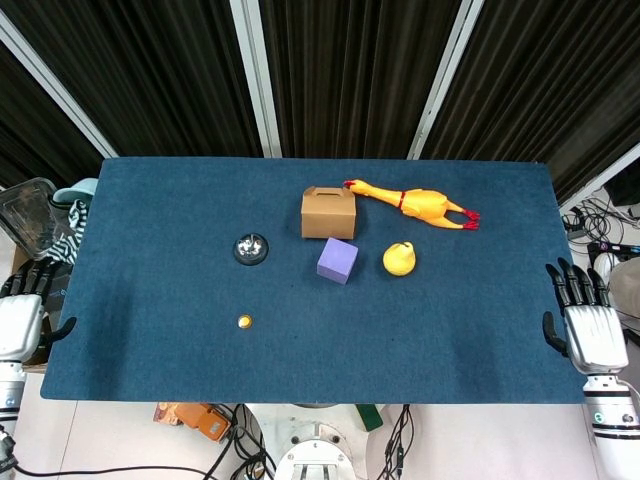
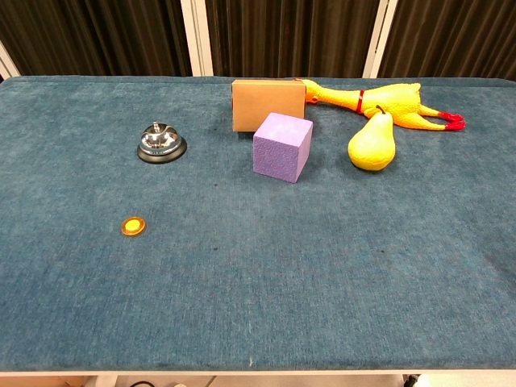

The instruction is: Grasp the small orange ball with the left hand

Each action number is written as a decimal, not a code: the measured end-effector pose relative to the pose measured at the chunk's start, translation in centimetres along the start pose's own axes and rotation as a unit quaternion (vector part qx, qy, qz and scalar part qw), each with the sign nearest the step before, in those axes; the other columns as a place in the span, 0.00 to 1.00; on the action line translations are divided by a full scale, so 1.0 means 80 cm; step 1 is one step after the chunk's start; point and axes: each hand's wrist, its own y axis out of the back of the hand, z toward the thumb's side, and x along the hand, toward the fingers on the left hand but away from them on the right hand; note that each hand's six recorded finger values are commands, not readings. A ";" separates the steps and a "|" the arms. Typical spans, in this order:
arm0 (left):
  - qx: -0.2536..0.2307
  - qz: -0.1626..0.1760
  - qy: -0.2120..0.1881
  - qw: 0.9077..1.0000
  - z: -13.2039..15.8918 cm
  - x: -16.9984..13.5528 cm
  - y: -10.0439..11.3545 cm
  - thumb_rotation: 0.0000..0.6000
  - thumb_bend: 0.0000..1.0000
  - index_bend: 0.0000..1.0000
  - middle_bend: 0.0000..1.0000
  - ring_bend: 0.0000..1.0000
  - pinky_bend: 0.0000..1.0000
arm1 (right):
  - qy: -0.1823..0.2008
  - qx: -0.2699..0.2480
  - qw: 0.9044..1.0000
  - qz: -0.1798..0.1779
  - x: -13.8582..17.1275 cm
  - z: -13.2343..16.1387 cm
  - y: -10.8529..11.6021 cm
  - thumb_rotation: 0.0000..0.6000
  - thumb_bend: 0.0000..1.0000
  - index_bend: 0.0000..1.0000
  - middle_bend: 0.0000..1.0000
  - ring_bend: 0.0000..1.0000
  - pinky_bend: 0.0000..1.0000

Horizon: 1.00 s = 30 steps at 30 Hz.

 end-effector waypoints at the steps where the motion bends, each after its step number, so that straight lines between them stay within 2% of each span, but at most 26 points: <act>1: 0.000 -0.001 -0.001 1.000 0.001 0.000 0.000 1.00 0.19 0.10 0.06 0.00 0.15 | 0.000 0.000 1.000 0.000 0.000 0.000 0.000 1.00 0.69 0.00 0.03 0.11 0.08; 6: -0.005 -0.003 -0.010 1.000 0.009 -0.002 -0.002 1.00 0.20 0.10 0.06 0.00 0.15 | 0.000 -0.001 1.000 0.000 0.000 0.000 0.000 1.00 0.69 0.00 0.03 0.11 0.08; 10: -0.012 -0.012 -0.032 0.999 0.027 -0.004 -0.009 1.00 0.20 0.10 0.06 0.00 0.15 | 0.000 -0.001 1.000 0.000 0.000 0.000 0.001 1.00 0.69 0.00 0.03 0.11 0.08; 13: -0.008 -0.030 -0.053 0.998 0.047 -0.001 -0.018 1.00 0.20 0.10 0.06 0.00 0.15 | 0.001 -0.001 1.000 0.001 0.001 0.001 0.000 1.00 0.69 0.00 0.03 0.11 0.08; 18: -0.007 -0.069 -0.102 0.992 0.104 0.013 -0.041 1.00 0.20 0.11 0.06 0.00 0.15 | 0.002 -0.001 1.000 0.002 0.000 0.001 -0.001 1.00 0.69 0.00 0.03 0.11 0.08; 23: -0.031 -0.109 -0.141 0.984 0.160 0.029 -0.069 1.00 0.20 0.21 0.06 0.00 0.15 | -0.002 -0.004 1.000 0.004 -0.001 -0.001 -0.002 1.00 0.69 0.00 0.03 0.11 0.08; 30: -0.026 -0.123 -0.166 0.978 0.207 0.046 -0.084 1.00 0.23 0.31 0.06 0.00 0.15 | 0.001 -0.003 1.000 0.007 -0.001 0.001 -0.004 1.00 0.69 0.00 0.03 0.11 0.08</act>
